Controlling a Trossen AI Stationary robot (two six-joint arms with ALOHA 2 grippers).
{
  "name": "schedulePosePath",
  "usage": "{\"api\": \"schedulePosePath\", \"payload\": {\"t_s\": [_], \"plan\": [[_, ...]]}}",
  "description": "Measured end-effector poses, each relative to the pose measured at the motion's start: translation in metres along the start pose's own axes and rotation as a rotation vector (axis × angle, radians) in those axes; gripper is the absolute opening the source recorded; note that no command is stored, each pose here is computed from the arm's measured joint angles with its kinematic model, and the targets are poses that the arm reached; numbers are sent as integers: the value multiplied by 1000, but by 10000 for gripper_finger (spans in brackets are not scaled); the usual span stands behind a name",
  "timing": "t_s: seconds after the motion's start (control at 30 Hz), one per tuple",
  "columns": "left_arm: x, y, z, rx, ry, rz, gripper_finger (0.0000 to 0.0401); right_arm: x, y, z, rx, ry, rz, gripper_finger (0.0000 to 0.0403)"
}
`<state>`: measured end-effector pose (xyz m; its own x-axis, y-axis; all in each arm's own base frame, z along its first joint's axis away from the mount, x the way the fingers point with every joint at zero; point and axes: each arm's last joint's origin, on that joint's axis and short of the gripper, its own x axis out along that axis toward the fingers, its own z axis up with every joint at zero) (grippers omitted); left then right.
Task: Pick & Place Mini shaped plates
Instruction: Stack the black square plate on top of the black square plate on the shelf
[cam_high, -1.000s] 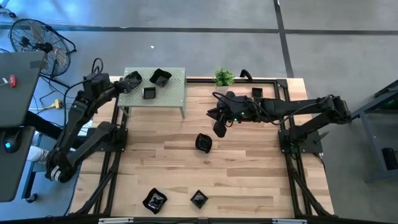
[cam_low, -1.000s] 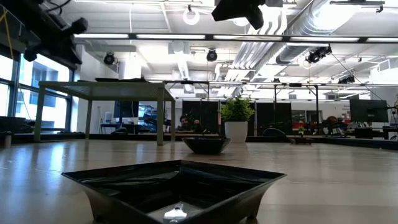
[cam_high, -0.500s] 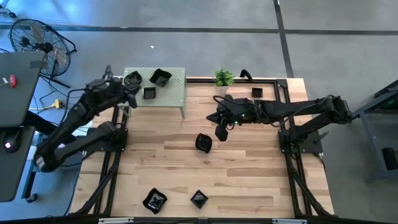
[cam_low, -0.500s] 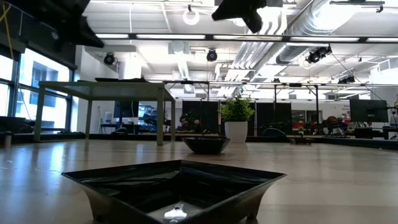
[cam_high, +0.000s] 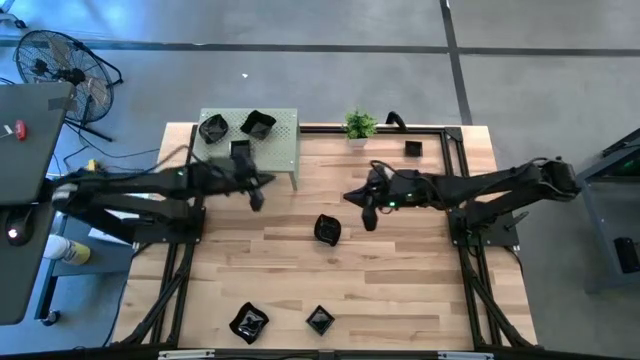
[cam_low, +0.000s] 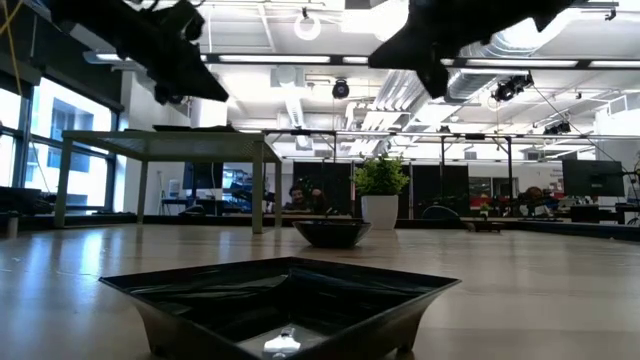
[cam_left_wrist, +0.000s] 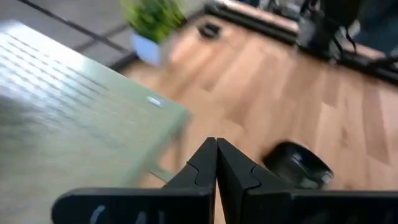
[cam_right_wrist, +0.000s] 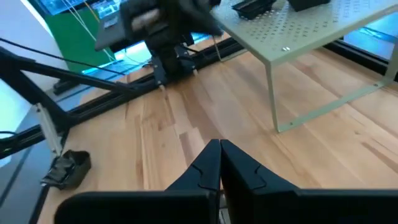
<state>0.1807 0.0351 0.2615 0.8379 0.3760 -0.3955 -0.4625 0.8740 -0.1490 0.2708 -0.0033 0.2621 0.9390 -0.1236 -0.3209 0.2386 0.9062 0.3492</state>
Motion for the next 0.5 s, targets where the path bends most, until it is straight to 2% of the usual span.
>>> {"api": "schedulePosePath", "payload": {"t_s": [0.27,0.5], "plan": [[24,-65,-42,-69,156,-72,0,-40,-8,-5,-17,-62,45,2],[42,-112,-60,-100,293,-76,0,-55,-16,-16,-47,-61,58,3]]}}
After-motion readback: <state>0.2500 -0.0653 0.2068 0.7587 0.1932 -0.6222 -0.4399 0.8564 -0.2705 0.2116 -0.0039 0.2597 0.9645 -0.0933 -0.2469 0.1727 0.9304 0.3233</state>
